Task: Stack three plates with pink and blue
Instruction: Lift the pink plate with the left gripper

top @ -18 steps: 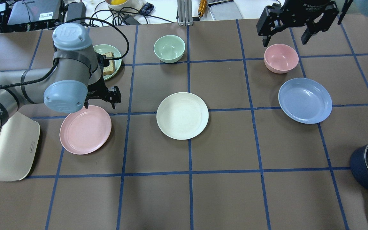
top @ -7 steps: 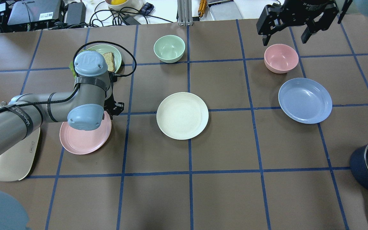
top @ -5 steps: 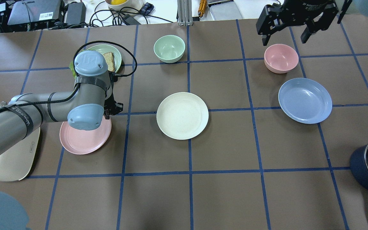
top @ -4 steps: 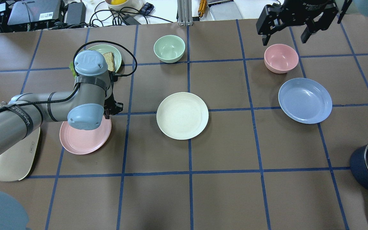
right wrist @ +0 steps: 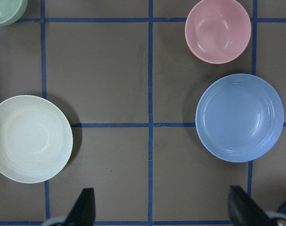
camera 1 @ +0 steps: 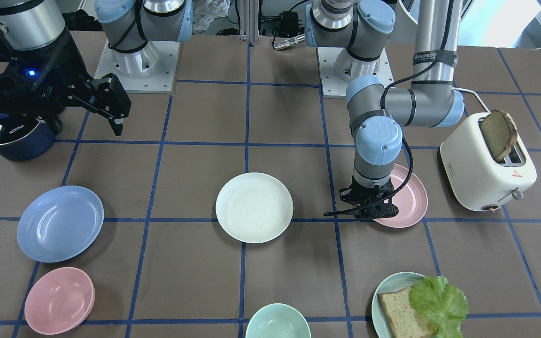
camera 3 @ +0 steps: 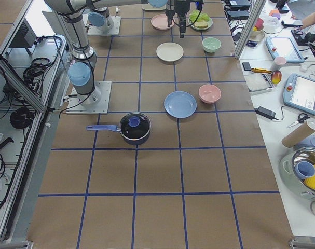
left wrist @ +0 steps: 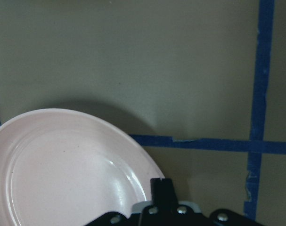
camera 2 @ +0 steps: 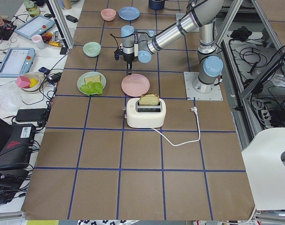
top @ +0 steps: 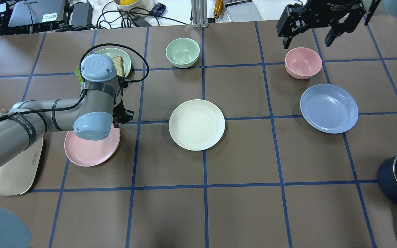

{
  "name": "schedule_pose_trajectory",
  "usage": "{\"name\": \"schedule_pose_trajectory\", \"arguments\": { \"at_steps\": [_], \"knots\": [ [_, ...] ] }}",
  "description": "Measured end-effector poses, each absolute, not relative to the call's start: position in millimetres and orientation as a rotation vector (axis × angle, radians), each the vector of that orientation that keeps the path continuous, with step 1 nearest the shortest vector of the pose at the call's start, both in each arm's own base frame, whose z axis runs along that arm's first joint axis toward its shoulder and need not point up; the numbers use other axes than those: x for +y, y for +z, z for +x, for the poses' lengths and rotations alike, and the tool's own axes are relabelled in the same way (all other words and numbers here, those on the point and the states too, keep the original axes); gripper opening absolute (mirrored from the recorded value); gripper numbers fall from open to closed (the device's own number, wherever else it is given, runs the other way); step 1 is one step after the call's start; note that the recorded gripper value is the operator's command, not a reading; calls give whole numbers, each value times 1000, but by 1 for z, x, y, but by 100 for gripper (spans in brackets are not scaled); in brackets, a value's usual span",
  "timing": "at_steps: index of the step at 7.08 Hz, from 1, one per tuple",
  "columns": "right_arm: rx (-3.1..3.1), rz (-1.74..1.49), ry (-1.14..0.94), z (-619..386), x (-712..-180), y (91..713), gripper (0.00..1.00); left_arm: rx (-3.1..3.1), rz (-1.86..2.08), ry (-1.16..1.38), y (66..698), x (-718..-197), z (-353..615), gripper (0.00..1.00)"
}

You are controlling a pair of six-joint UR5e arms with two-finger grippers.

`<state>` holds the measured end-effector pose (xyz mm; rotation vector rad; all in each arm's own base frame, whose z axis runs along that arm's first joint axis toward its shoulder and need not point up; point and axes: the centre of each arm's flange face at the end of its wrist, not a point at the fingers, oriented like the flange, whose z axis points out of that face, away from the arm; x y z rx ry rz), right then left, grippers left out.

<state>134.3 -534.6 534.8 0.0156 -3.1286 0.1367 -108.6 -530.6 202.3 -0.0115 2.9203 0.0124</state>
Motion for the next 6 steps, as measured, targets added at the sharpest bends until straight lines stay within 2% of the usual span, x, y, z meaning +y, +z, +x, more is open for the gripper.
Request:
{"name": "schedule_pose_trajectory", "arguments": {
  "at_steps": [1,3,4,6],
  "knots": [
    [-3130,16,135,134,-535,534,100,2921,-16,12,202,-530,-110,18],
    [-3130,16,133,134,-535,534,100,2924,-23,15,201,-530,-111,40],
    [-3130,17,132,134,-535,534,100,2926,-33,21,199,-529,-111,46],
    [-3130,17,130,134,-535,533,100,2921,-74,38,192,-529,-110,48]
  ]
}}
